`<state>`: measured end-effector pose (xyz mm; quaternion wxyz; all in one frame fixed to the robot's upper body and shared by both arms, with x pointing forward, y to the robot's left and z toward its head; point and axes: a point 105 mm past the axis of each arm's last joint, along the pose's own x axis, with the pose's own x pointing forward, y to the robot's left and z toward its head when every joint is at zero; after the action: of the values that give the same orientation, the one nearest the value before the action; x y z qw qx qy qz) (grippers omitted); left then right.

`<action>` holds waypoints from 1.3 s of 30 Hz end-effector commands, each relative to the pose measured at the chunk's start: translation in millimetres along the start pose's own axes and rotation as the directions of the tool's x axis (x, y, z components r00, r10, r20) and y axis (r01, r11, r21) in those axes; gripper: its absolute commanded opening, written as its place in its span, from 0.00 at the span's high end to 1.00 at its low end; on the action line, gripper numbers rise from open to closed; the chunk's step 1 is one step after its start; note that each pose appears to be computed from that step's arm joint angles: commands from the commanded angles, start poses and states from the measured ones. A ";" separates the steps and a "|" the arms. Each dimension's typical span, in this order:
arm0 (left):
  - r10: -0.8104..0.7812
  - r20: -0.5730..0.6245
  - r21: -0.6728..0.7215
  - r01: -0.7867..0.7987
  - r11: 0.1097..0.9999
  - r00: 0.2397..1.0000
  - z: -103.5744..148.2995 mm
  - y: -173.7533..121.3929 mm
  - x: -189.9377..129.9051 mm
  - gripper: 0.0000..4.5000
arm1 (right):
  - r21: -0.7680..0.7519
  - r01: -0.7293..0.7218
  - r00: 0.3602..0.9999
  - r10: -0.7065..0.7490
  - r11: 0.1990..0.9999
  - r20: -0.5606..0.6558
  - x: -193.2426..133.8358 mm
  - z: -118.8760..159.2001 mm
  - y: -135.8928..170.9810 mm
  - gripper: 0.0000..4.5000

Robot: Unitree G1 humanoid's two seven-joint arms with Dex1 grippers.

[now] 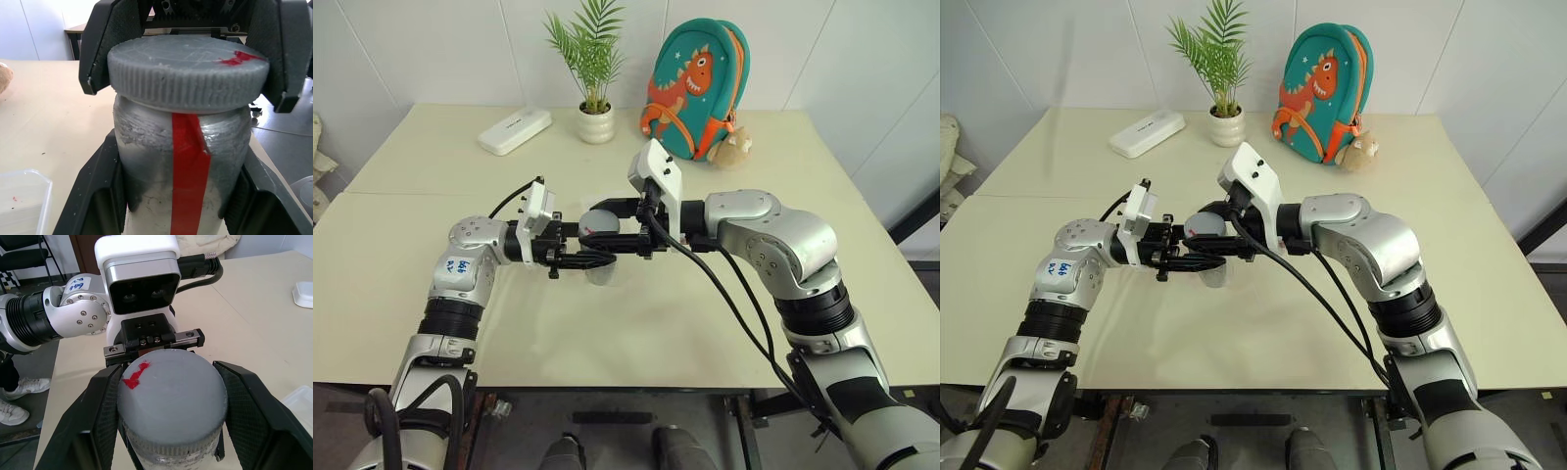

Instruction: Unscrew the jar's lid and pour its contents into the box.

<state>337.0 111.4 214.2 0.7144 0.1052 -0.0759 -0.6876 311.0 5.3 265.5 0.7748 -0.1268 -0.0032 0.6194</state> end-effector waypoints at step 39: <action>-0.038 -0.026 -0.040 0.037 0.999 0.999 -10.0 -11.5 3.7 0.56 | -0.164 0.031 0.974 0.008 0.986 0.227 -33.3 67.4 -11.6 0.41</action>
<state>332.9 108.3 221.0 0.7114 0.1043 -0.0822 -0.6901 311.4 2.6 277.8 0.7515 -0.1130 -0.0204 0.6497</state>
